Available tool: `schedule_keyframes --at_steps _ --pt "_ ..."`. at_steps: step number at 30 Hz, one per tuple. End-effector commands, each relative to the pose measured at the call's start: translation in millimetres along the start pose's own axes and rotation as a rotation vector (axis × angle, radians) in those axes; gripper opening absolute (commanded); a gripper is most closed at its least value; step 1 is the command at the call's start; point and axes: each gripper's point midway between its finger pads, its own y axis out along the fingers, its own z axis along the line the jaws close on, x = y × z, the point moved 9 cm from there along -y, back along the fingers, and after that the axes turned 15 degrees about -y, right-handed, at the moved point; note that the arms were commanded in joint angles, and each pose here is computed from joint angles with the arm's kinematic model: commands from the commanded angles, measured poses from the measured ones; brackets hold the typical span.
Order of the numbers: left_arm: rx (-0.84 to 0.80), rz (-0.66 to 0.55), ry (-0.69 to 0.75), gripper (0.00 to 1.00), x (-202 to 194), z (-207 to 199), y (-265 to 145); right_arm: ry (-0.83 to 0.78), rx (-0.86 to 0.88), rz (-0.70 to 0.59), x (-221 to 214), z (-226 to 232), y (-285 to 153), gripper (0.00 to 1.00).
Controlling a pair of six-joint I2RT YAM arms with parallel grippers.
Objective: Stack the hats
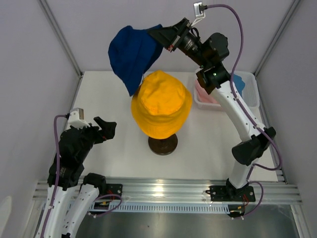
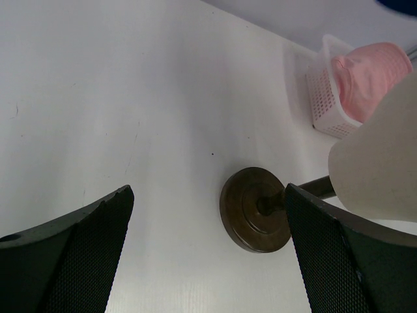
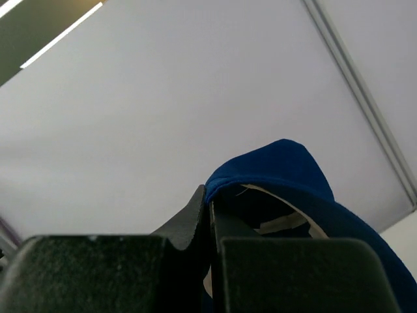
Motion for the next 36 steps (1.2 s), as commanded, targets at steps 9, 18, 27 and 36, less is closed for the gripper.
schedule_keyframes --at_steps 9,18,27,36 --pt "-0.063 -0.019 -0.008 1.00 1.5 -4.7 -4.3 -0.067 0.055 -0.014 25.0 83.2 -85.4 0.00" --pt "-0.069 -0.041 -0.016 0.99 2.5 -4.6 -8.5 0.069 -0.005 0.021 9.7 95.4 -120.3 0.00" --pt "-0.073 -0.058 -0.020 0.99 3.4 -4.6 -11.1 0.183 -0.041 -0.029 -9.9 114.2 -146.6 0.00" --pt "-0.097 -0.075 -0.036 1.00 3.7 -6.1 -14.2 0.228 -0.041 -0.048 -15.0 146.3 -137.6 0.00"
